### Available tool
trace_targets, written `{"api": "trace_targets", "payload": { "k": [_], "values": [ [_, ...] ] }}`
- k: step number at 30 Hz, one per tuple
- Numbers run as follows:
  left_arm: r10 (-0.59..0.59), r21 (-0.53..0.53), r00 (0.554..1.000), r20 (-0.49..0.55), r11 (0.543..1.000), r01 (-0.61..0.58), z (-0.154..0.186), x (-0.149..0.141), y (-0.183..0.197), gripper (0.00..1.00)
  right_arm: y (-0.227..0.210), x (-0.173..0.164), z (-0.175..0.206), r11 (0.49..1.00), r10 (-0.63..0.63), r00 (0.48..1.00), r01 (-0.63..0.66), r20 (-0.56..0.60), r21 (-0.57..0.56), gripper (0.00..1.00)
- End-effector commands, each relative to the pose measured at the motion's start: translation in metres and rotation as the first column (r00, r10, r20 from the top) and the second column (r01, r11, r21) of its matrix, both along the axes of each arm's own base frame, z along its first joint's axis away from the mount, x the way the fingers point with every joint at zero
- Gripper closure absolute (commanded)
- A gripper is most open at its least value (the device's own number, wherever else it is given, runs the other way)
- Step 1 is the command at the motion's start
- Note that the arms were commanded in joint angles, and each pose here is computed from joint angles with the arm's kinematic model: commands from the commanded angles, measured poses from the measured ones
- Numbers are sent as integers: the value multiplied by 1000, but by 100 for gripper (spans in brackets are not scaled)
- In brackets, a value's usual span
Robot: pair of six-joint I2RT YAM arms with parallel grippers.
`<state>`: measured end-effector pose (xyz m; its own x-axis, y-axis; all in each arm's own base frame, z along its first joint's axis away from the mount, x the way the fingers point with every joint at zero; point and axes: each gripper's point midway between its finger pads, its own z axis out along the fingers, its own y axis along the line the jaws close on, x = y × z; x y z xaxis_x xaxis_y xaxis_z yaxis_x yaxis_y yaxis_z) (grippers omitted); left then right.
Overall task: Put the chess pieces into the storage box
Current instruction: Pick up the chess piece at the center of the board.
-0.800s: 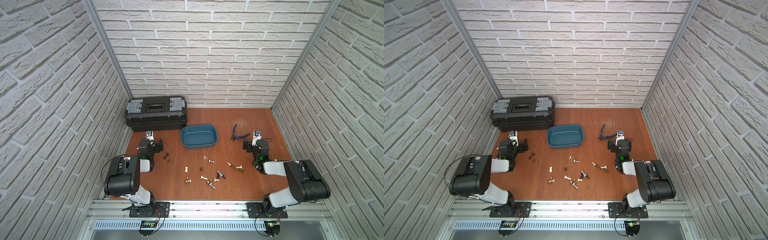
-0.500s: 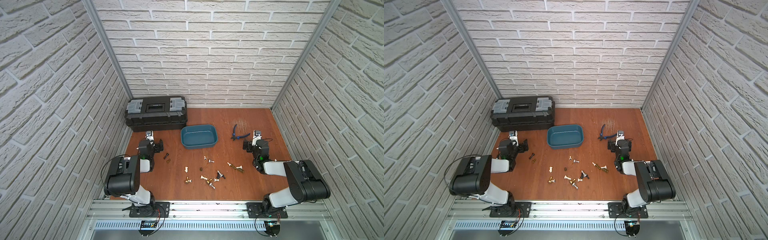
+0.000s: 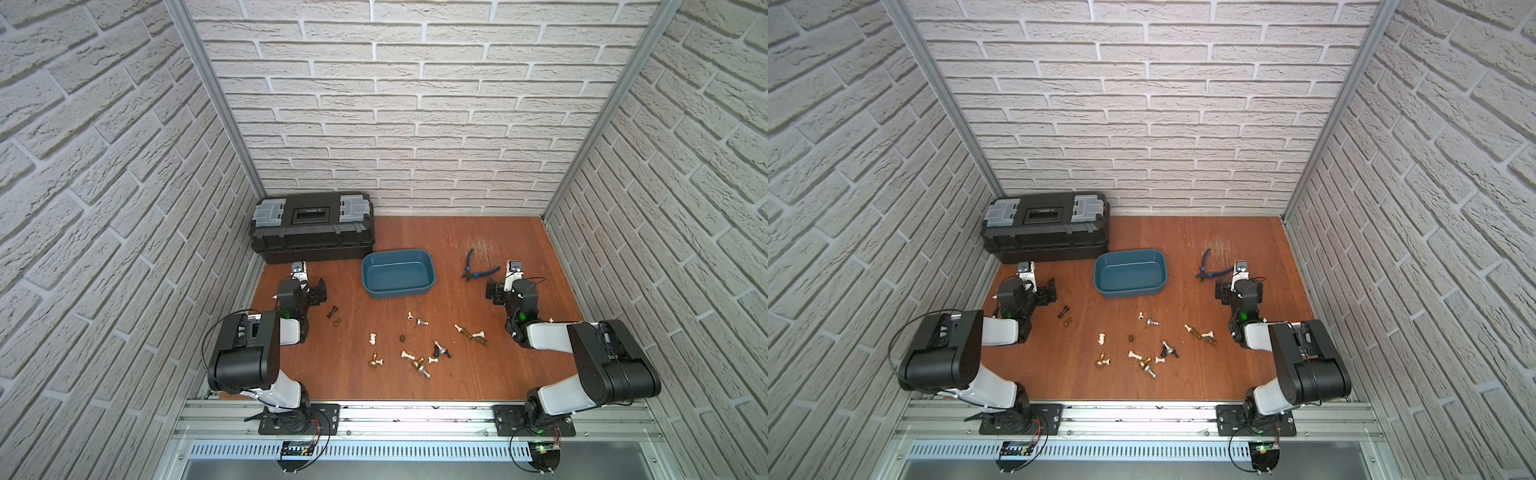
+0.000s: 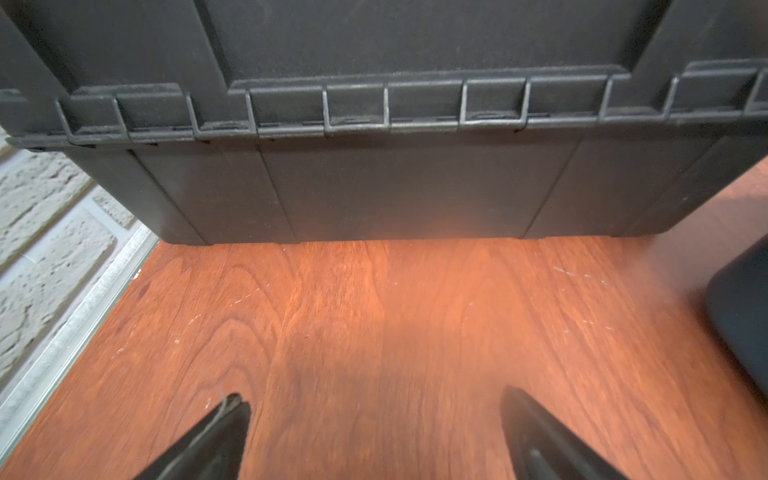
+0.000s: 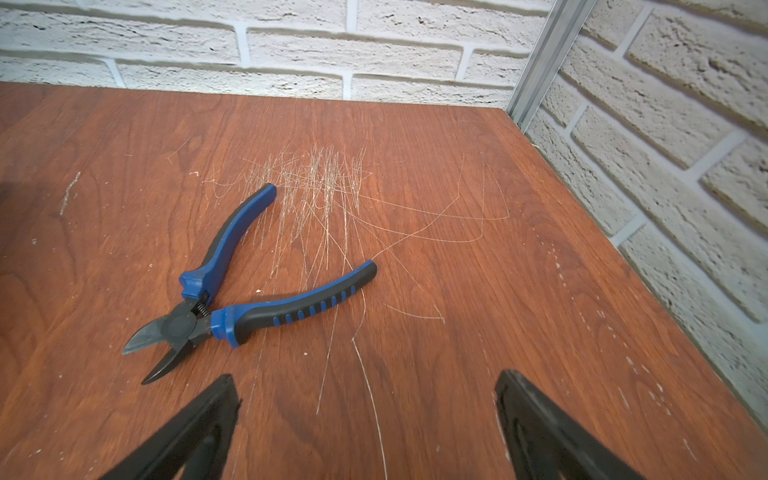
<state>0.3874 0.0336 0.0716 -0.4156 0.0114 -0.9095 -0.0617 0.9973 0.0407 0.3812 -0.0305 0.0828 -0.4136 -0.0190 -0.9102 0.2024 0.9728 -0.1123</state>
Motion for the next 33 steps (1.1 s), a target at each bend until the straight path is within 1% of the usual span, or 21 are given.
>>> {"api": "trace_targets", "payload": {
  "k": [1, 7, 10, 11, 13, 14, 15, 17, 19, 21, 23, 25, 27, 29, 31, 33],
  "values": [
    [-1, -9, 998, 60, 1000, 2, 16, 11, 1, 2, -5, 9, 15, 1000, -16, 998, 17, 56, -8, 1],
    [1, -8, 998, 63, 1000, -1, 17, 10, 2, 2, -4, 8, 16, 1000, -15, 998, 16, 62, -9, 1],
    [-1, -9, 998, 67, 1000, 2, 18, 10, 1, 5, -10, 2, 30, 999, -46, 994, 47, 100, -12, 1],
    [1, -8, 998, 70, 1000, -1, 21, 11, 2, 7, -13, -1, 36, 998, -63, 994, 64, 88, -19, 1],
    [14, -9, 998, 57, 1000, -13, 33, 10, 3, 10, -25, -11, 41, 988, -155, 988, 155, -24, -4, 1],
    [21, -14, 999, 34, 1000, -20, 38, 11, 3, 12, -27, -13, 40, 984, -180, 982, 180, -57, 7, 1],
    [41, -15, 999, -17, 999, -41, 42, 10, 5, 14, -26, -12, 39, 982, -182, 978, 185, -101, 28, 0],
    [90, 14, 991, -99, 996, -89, 49, 8, 6, 16, -19, -12, 43, 977, -183, 963, 201, -200, 75, 5],
    [104, 63, 983, -149, 993, -96, 55, 3, -5, 16, -12, -12, 55, 973, -175, 958, 203, -228, 106, 9],
    [74, 104, 983, -170, 993, -56, 57, -2, -26, 18, 2, -15, 70, 973, -123, 972, 157, -199, 169, 15],
    [36, 130, 981, -188, 991, -11, 61, -9, -49, 19, 22, -22, 88, 959, -49, 988, 87, -144, 270, 20],
    [-4, 121, 974, -226, 992, 32, 65, -19, -73, 22, 53, -29, 108, 927, 96, 991, -55, -94, 371, 27],
    [-47, 105, 962, -270, 991, 78, 65, -33, -95, 26, 84, -38, 120, 891, 230, 968, -167, -104, 423, 33],
    [-107, 89, 948, -299, 986, 139, 65, -47, -120, 30, 107, -52, 123, 863, 330, 932, -232, -152, 449, 38],
    [-173, 74, 927, -334, 975, 209, 67, -65, -146, 34, 130, -69, 122, 832, 427, 881, -295, -202, 470, 50],
    [-238, 56, 904, -354, 960, 275, 71, -82, -172, 37, 146, -85, 118, 813, 483, 842, -331, -239, 479, 52]
  ]
}}
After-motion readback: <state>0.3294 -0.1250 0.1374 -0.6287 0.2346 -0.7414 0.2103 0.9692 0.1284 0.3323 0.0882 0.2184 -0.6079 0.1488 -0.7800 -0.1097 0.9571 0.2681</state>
